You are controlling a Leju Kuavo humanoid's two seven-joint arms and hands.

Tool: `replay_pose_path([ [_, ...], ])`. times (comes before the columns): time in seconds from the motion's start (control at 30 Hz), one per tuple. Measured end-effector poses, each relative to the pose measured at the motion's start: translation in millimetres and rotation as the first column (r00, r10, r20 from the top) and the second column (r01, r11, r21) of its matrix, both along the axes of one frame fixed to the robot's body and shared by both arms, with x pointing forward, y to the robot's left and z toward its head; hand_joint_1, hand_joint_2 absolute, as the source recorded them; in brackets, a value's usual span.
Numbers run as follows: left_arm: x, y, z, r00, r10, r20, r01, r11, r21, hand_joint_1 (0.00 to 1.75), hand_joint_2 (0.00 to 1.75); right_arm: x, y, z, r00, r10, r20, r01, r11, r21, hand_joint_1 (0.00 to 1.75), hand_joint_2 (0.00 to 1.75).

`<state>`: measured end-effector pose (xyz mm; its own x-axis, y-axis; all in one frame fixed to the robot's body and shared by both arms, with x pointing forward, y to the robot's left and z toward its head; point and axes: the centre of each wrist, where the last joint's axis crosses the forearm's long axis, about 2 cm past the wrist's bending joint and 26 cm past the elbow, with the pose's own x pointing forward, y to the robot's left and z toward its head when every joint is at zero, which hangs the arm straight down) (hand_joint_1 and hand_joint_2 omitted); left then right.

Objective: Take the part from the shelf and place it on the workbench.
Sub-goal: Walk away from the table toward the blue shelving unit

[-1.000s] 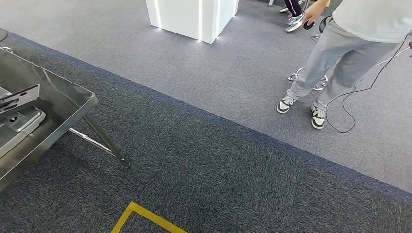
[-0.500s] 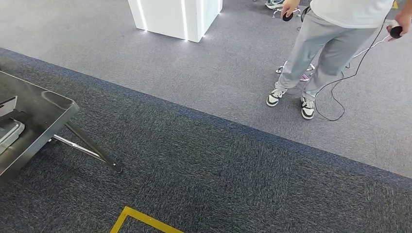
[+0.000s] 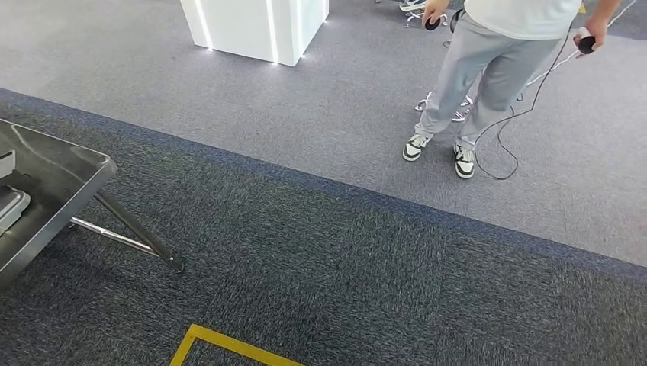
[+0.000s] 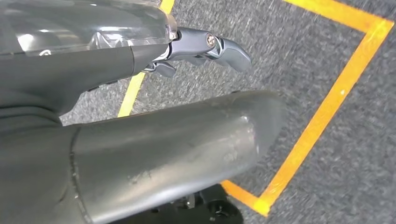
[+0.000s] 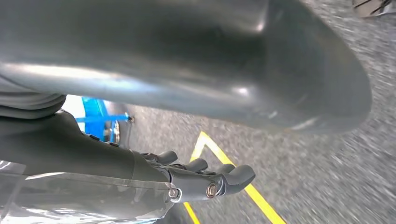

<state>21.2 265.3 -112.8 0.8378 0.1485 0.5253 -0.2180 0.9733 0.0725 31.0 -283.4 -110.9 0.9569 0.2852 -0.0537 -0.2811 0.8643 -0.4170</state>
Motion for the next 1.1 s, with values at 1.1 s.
replay_pose_path([
  [1.1, -2.1, -0.4, -0.2, 1.0, -0.01, -0.019, 0.01, 1.0, -0.013, 0.0, 0.0, -1.4, 1.2, -0.2, 1.0, 0.012, -0.003, -0.012, 1.0, 0.01, 0.0, 0.0],
])
